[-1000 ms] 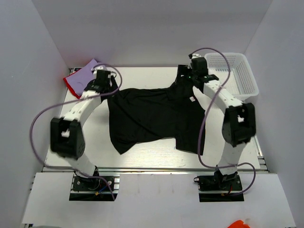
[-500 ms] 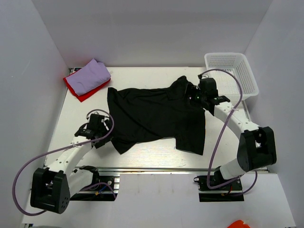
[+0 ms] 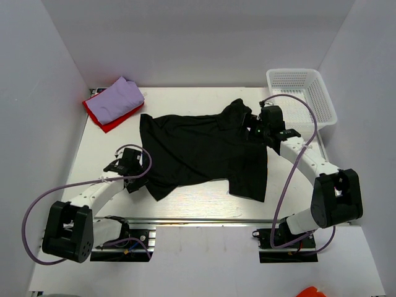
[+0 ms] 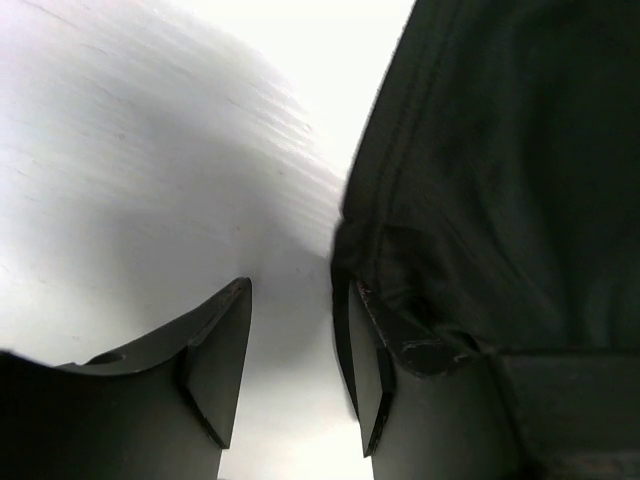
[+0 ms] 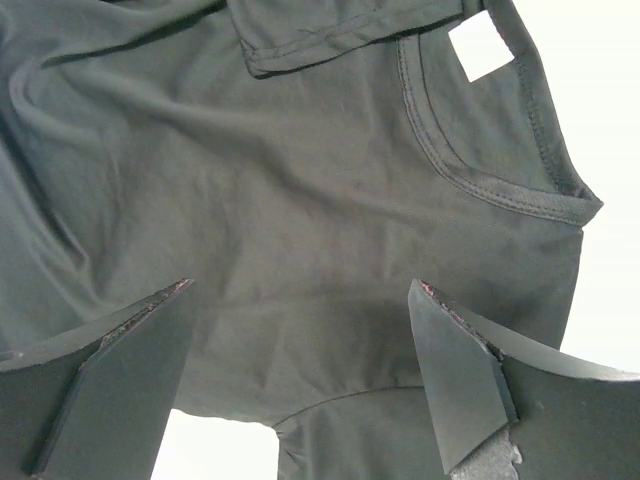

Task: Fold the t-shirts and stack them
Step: Flatten out the tshirt

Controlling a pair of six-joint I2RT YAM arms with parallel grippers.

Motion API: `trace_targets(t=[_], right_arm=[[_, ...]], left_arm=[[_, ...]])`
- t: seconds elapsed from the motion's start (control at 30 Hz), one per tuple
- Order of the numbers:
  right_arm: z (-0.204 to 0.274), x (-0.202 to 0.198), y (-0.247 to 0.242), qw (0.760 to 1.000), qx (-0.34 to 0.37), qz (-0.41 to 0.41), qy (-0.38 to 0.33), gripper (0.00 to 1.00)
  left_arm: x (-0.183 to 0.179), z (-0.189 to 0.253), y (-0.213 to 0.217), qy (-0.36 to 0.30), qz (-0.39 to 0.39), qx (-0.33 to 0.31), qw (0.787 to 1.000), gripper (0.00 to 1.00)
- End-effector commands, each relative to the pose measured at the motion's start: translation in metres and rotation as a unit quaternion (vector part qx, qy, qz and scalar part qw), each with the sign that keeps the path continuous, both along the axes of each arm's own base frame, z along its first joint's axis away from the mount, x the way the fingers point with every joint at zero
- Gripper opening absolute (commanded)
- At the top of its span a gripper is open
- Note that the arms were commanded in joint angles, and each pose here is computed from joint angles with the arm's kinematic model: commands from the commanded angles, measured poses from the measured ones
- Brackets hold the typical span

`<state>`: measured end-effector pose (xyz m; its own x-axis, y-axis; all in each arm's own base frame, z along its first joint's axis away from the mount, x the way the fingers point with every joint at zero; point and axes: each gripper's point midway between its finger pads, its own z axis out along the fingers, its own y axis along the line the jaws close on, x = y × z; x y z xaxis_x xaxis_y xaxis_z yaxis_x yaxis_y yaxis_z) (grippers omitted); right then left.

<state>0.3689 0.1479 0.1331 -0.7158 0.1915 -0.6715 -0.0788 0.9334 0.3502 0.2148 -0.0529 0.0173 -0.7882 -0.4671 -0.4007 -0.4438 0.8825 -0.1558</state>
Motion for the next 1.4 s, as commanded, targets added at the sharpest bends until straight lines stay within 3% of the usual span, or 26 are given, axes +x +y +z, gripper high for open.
trace_targets(t=[0.0, 0.2, 0.27, 0.3, 0.4, 0.43, 0.6, 0.93, 1.1, 1.17, 1.23, 1.37], right_arm=[[0.013, 0.002, -0.003, 1.0, 0.005, -0.01, -0.022, 0.9], [0.002, -0.004, -0.011, 1.0, -0.01, -0.02, -0.008, 0.9], [0.0, -0.008, -0.014, 1.0, -0.014, -0.025, -0.003, 0.9], [-0.002, -0.01, -0.015, 0.999, -0.015, -0.029, 0.0, 0.9], [-0.005, -0.015, -0.023, 0.999, -0.021, -0.05, 0.001, 0.9], [-0.008, -0.019, -0.025, 0.998, -0.021, -0.056, 0.007, 0.9], [-0.009, -0.032, -0.035, 0.997, -0.031, -0.075, 0.011, 0.9], [-0.071, -0.134, -0.067, 0.975, -0.08, -0.098, 0.181, 0.9], [-0.091, -0.17, -0.078, 0.964, -0.071, -0.139, 0.215, 0.88], [-0.101, -0.176, -0.082, 0.96, -0.076, -0.151, 0.224, 0.87], [-0.106, -0.179, -0.084, 0.956, -0.08, -0.155, 0.234, 0.78], [-0.121, -0.186, -0.08, 0.955, -0.07, -0.148, 0.249, 0.78]], left_arm=[[0.013, -0.001, 0.005, -0.022, 0.0, 0.025, 0.999, 0.54], [0.021, -0.01, -0.008, -0.02, -0.03, 0.008, 0.999, 0.54], [0.024, -0.011, -0.011, -0.02, -0.034, 0.008, 0.999, 0.48], [0.023, -0.011, -0.013, -0.019, -0.041, 0.005, 0.999, 0.34], [0.023, -0.011, -0.013, -0.02, -0.043, 0.009, 0.999, 0.05], [0.019, -0.01, -0.012, -0.01, -0.043, 0.011, 0.999, 0.0], [0.022, 0.009, -0.015, -0.039, -0.052, 0.006, 0.998, 0.0], [0.041, 0.086, -0.036, -0.175, -0.105, -0.048, 0.978, 0.0], [0.04, 0.101, -0.043, -0.196, -0.12, -0.065, 0.971, 0.0], [0.039, 0.108, -0.044, -0.209, -0.127, -0.069, 0.967, 0.0], [0.039, 0.113, -0.044, -0.218, -0.127, -0.07, 0.965, 0.0], [0.033, 0.113, -0.04, -0.206, -0.123, -0.064, 0.969, 0.0]])
